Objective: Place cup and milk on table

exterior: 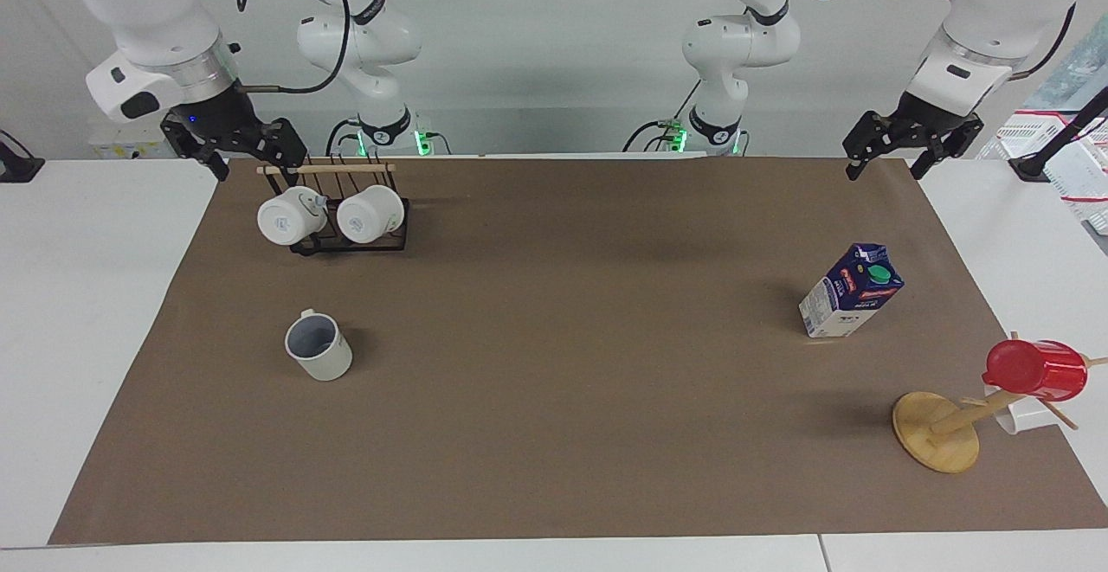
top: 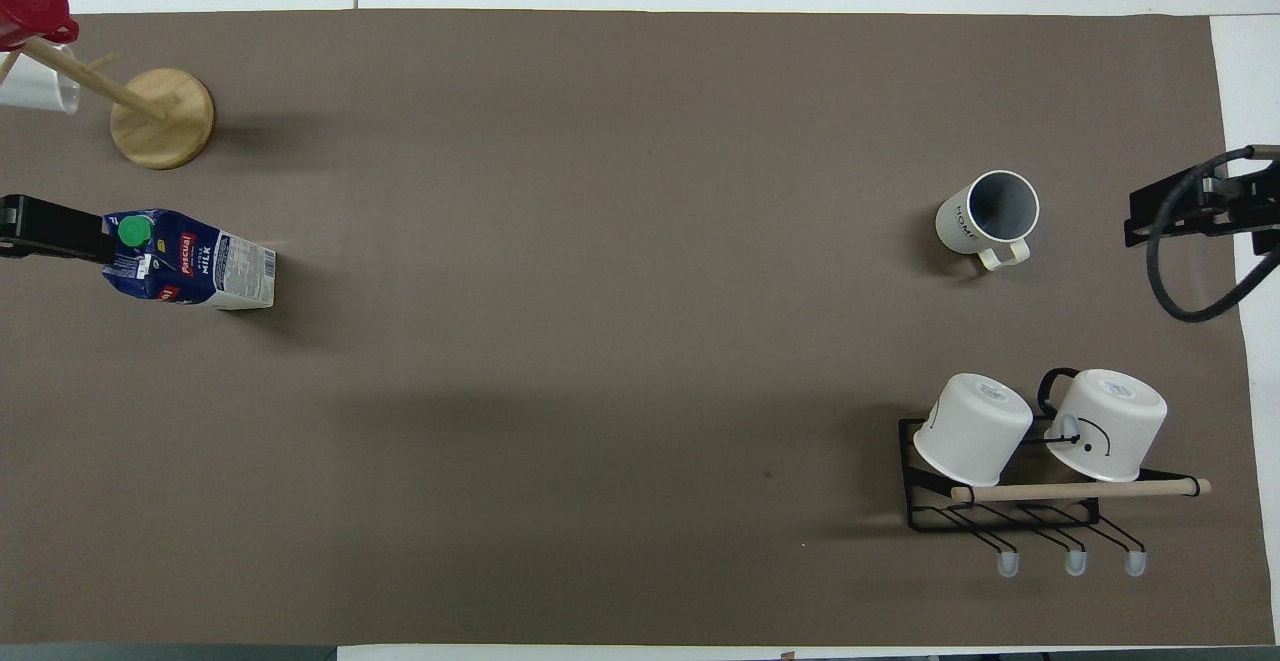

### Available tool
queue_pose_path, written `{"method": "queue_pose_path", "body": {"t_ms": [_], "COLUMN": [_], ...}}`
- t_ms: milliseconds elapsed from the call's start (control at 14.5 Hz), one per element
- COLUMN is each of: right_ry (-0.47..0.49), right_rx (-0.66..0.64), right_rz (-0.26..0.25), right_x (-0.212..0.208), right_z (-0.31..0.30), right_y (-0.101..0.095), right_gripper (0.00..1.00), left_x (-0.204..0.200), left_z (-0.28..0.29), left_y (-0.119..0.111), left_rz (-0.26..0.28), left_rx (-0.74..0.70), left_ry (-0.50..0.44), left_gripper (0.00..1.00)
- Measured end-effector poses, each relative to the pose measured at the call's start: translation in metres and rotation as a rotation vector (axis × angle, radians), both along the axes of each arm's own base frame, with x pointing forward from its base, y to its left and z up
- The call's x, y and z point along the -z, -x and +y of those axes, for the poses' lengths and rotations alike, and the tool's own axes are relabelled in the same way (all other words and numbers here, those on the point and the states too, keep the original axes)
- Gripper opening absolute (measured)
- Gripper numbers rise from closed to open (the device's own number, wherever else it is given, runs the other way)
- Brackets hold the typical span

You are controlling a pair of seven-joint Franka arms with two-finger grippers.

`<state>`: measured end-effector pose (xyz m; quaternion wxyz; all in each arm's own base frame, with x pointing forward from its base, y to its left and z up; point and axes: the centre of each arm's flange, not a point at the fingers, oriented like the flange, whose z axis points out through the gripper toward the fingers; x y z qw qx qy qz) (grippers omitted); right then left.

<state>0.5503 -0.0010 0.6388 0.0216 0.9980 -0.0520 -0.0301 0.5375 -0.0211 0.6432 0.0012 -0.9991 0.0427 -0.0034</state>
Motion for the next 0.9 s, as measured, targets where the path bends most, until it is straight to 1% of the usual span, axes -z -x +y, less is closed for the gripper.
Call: {"method": "queue_pose_path", "body": {"t_ms": [276,621,759,897], "right_ry": [0.0,0.0,-0.002,-0.004], "right_rx": [0.002,0.009,-0.017,-0.118], "right_rz": [-0.012,-0.009,-0.036,-0.072], "right_x": [-0.001,0.004,0.01,0.019], "right_z": [-0.002,-0.006,-0.006,-0.011], "right_y": [-0.001,-0.001,-0.005,-0.01], "right_gripper": [1.0,1.0,1.0,1.0], "left_x": [0.0,0.0,0.0,0.0], "left_z": [0.0,0.0,0.0,0.0], "left_y": [0.0,0.0,0.0,0.0], "left_rz": [0.0,0.0,0.0,0.0], "left_rx": [0.0,0.0,0.0,0.0], "left_ry": [0.0,0.0,0.0,0.0], "left_gripper": [1.0,1.0,1.0,1.0]}}
